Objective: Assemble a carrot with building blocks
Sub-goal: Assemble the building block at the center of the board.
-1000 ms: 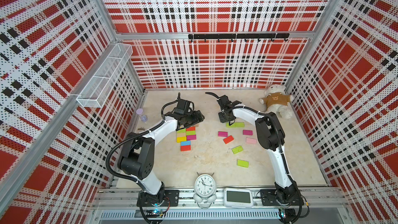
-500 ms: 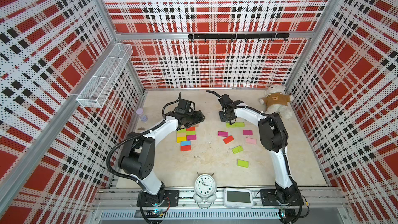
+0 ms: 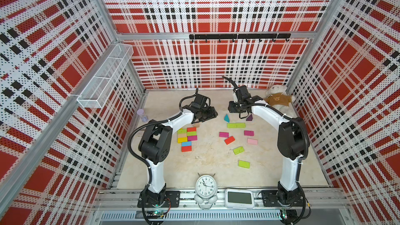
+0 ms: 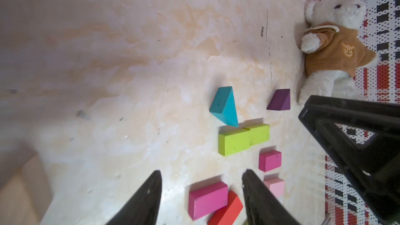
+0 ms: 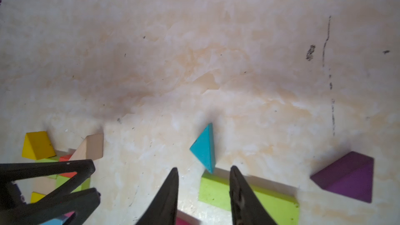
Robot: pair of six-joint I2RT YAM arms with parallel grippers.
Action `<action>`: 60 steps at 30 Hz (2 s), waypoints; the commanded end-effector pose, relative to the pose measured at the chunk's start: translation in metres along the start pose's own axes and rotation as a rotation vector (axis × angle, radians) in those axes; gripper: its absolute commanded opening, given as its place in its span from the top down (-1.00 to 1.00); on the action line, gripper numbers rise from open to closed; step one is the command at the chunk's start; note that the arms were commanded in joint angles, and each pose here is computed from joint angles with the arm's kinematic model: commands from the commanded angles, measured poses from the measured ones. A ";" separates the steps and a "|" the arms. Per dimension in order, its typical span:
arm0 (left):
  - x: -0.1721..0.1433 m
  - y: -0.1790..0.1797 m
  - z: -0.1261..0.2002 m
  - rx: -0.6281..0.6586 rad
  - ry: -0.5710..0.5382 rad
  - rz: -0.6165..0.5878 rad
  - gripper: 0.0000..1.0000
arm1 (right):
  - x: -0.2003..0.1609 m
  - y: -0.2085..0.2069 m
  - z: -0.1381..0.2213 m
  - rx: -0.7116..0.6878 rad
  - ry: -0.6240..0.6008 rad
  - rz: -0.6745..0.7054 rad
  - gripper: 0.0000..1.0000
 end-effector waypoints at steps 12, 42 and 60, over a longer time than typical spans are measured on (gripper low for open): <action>0.012 -0.006 -0.075 0.055 0.023 0.028 0.07 | -0.008 -0.026 -0.065 0.052 0.063 -0.044 0.59; -0.011 0.007 -0.093 0.140 0.098 -0.018 0.09 | -0.041 -0.014 -0.096 0.127 0.146 -0.059 0.59; -0.014 0.007 -0.080 0.141 0.087 -0.019 0.09 | -0.043 -0.008 -0.087 0.124 0.141 -0.052 0.60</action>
Point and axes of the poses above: each gripper's point midway between its finger pads, its own z axis back along the fingers, its own y axis along the line the jaws close on, x = y × z, the point moved 4 cm from there along z, back along the fingers, and after that the axes turned 6 degrees about z, right-handed, at the moved point
